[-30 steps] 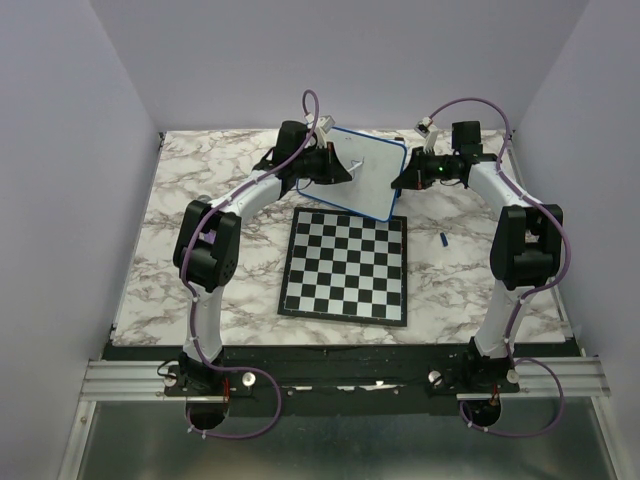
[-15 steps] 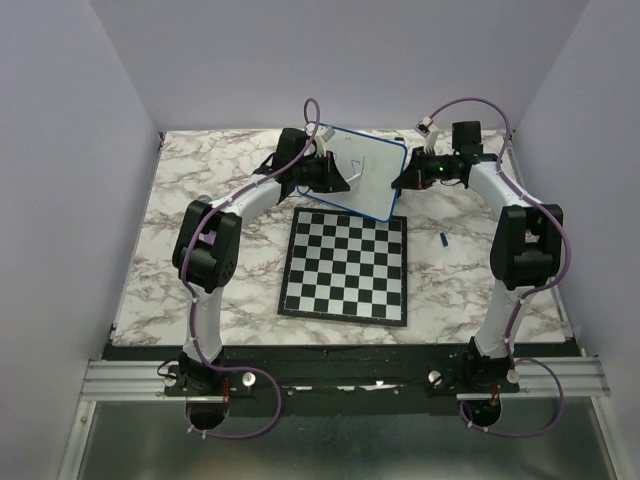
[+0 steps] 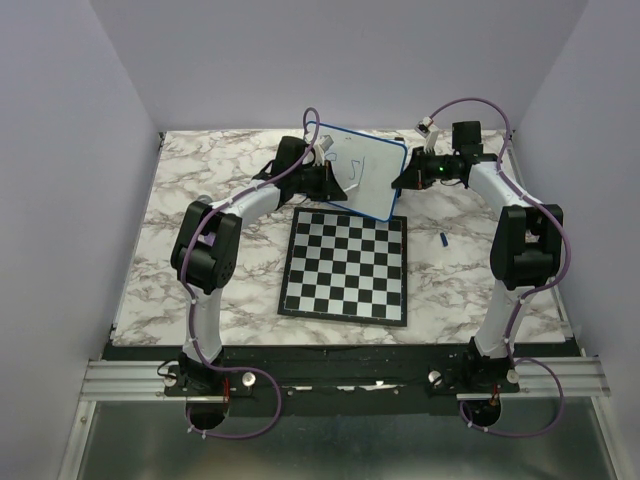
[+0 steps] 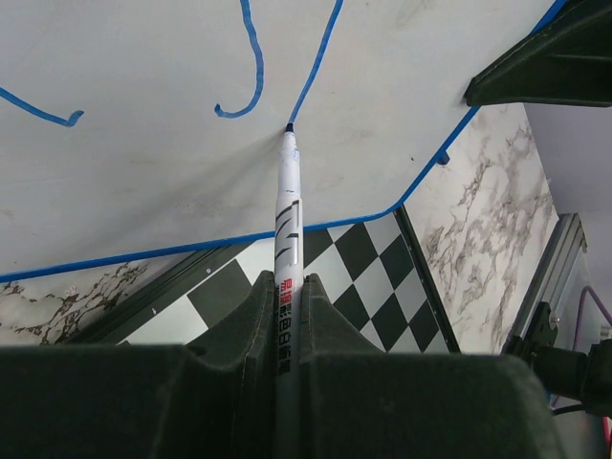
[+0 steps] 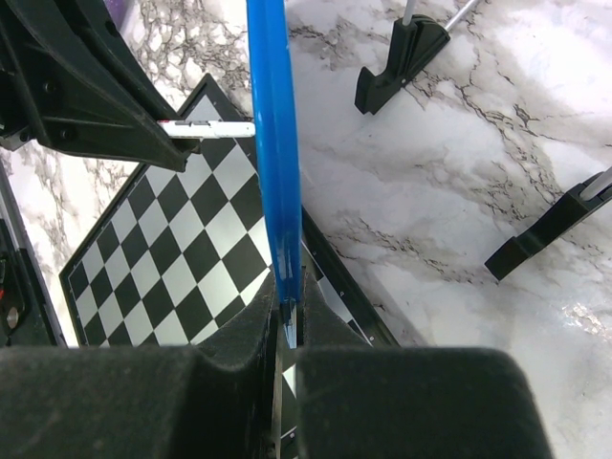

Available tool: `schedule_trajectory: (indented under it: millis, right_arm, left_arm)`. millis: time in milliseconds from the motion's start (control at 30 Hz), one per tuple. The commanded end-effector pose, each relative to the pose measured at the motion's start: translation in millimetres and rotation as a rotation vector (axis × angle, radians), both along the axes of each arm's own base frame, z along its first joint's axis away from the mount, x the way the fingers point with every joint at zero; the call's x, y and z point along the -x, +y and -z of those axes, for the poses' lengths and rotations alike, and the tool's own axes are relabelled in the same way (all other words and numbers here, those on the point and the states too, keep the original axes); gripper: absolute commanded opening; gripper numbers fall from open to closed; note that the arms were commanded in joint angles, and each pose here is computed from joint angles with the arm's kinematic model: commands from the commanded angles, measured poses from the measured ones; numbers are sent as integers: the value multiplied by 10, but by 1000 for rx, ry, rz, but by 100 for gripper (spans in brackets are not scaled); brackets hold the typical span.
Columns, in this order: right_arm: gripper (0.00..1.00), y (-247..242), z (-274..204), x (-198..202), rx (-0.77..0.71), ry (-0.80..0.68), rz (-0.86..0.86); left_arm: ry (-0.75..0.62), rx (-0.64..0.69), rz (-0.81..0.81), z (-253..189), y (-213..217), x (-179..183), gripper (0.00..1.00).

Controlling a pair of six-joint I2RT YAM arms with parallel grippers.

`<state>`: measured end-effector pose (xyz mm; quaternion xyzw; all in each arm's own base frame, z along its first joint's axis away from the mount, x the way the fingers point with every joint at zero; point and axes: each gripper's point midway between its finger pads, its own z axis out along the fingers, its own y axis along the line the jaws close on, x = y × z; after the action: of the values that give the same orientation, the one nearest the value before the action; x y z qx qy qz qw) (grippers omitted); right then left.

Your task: Write a sentence on the whiteboard

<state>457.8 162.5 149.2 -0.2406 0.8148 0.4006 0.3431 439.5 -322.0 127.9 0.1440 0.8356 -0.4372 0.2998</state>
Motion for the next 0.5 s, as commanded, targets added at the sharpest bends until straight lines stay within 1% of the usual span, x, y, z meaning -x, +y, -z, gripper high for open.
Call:
schedule_trajectory:
  millis: [0,267,467]
  right_arm:
    - [0,65,-121,-2,-17,-34,-37]
    - [0,72,-128,1,-17,-36,-39]
    - [0,74,-130,2,-18,-36,-40]
  left_arm:
    - [-53,8,-20,-184,5,-53,0]
    - [-85,28,-46,-383,-24,-218,0]
    - [-84,31,-48,-425,-58,-293,0]
